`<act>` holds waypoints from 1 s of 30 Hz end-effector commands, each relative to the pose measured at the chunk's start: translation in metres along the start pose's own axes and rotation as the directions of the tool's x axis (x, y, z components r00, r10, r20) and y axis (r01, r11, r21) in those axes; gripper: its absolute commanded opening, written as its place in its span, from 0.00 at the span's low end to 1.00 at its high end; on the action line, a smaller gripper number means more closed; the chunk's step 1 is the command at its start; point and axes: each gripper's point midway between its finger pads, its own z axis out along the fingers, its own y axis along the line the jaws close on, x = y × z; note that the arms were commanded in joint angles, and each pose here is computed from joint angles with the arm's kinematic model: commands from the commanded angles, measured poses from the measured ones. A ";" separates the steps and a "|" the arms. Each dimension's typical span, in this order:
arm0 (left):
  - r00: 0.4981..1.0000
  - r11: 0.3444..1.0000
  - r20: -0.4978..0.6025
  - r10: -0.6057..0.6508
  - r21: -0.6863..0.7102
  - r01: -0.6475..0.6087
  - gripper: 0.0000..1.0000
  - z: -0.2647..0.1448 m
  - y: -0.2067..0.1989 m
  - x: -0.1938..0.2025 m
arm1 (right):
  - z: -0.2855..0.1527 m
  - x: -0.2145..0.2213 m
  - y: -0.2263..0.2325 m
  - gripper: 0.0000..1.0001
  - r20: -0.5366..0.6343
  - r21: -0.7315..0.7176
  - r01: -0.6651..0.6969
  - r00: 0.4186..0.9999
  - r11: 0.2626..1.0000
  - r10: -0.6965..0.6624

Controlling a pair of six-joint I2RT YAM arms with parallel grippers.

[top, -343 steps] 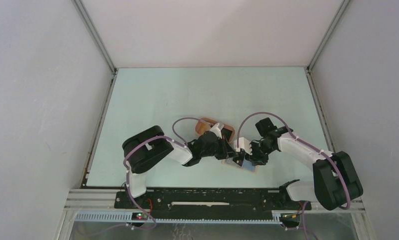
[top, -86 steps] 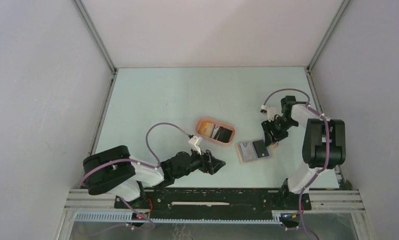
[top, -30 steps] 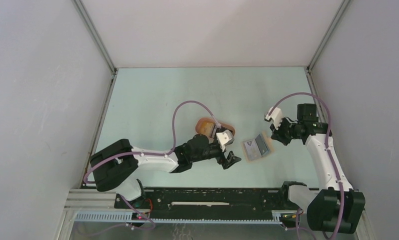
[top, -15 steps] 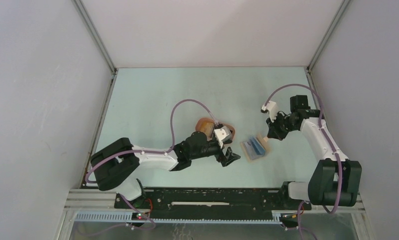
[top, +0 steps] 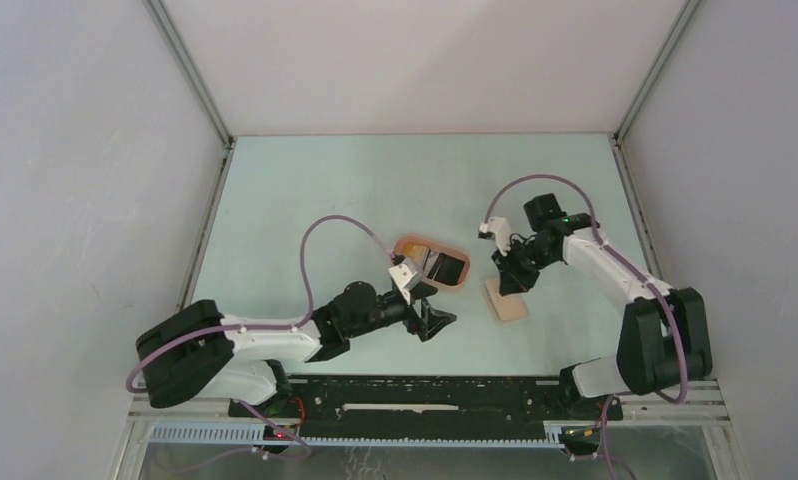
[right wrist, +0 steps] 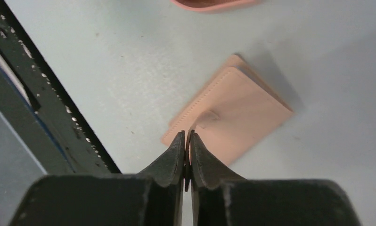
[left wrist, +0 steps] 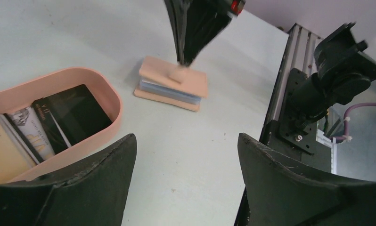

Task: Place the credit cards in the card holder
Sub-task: Close the card holder at the center of the board.

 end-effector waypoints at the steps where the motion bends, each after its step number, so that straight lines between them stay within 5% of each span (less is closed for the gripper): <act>1: 0.994 0.998 0.094 -0.057 -0.032 0.061 0.83 -0.017 0.002 -0.014 | 0.021 -0.013 0.014 0.20 -0.061 -0.042 -0.063 0.996 0.997 0.061; 5: 0.992 0.996 0.095 -0.082 -0.024 0.085 0.83 -0.024 0.000 -0.008 | 0.024 -0.019 0.034 0.37 -0.087 -0.150 -0.086 0.993 0.985 0.073; 11: 0.990 0.995 0.100 -0.097 -0.014 0.099 0.83 -0.026 -0.003 -0.004 | -0.007 -0.043 0.059 0.62 0.078 -0.215 0.006 0.997 0.977 0.011; 17: 0.989 0.995 0.113 -0.097 -0.007 0.098 0.83 -0.029 -0.005 -0.007 | -0.042 -0.053 0.073 0.65 0.234 -0.264 0.070 0.972 0.962 -0.006; 21: 0.988 0.995 0.120 -0.098 -0.010 0.100 0.83 -0.031 -0.005 -0.007 | -0.050 -0.047 0.029 0.64 0.258 -0.119 -0.087 0.959 0.989 0.116; 24: 0.987 0.995 0.121 -0.101 -0.004 0.102 0.83 -0.031 -0.007 -0.007 | -0.040 -0.027 -0.021 0.63 0.220 0.043 -0.269 0.942 0.962 0.253; 30: 0.985 0.993 0.129 -0.117 0.019 0.115 0.83 -0.029 -0.013 -0.007 | -0.009 0.003 -0.048 0.65 0.077 0.113 -0.363 0.931 0.925 0.356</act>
